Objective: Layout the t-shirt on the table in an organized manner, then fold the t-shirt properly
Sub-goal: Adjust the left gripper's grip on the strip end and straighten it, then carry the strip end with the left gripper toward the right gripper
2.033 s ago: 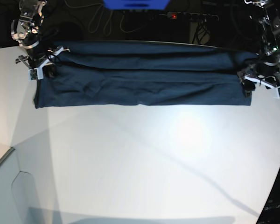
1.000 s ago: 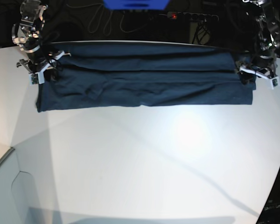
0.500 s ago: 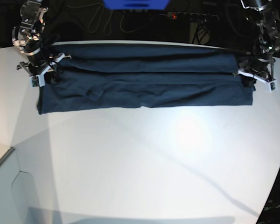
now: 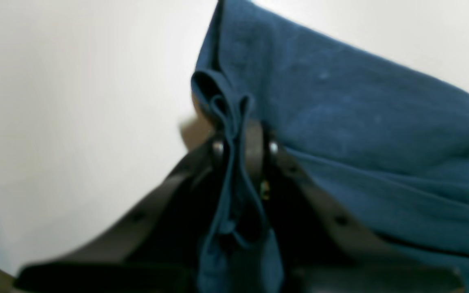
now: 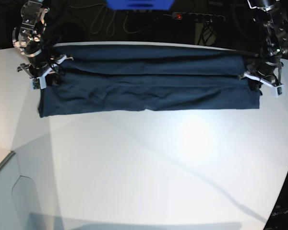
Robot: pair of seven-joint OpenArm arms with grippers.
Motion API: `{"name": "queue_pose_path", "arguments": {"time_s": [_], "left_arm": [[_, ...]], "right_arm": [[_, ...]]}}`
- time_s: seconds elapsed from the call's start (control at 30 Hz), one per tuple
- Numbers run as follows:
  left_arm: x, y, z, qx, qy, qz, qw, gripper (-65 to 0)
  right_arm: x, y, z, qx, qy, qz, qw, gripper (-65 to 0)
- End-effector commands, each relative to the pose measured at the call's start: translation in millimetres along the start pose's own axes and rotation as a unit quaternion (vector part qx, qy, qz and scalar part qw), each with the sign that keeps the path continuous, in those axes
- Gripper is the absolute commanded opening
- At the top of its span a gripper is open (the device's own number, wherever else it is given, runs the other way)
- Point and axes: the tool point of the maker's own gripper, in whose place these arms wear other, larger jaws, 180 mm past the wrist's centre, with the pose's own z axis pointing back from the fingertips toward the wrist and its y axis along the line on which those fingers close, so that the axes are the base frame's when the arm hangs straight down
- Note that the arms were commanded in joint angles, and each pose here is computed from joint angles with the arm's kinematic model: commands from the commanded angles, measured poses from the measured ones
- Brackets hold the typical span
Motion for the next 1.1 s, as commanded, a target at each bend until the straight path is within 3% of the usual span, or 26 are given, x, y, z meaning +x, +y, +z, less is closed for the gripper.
{"name": "queue_pose_path", "arguments": {"time_s": [0.0, 0.23, 0.63, 1.07], "left_arm": [[25.4, -2.5, 2.2, -0.007, -0.035, -0.011, 0.999, -65.0], [51.0, -11.9, 8.0, -0.014, -0.066, -0.027, 0.997, -65.0], [51.0, -11.9, 8.0, -0.014, -0.066, -0.027, 0.997, -65.0], [66.8, -18.6, 13.8, -0.019, -0.087, -0.037, 0.995, -65.0]], "right_arm": [[13.7, -4.8, 0.8, -0.003, -0.021, 0.005, 0.9998, -48.3], [29.0, -8.1, 4.1, -0.011, -0.041, 0.010, 0.9990, -48.2], [66.5, 3.5, 14.9, -0.019, -0.088, 0.021, 0.9957, -48.2], [26.0, 37.5, -4.7, 0.014, -0.044, -0.039, 0.9982, -48.3]]}}
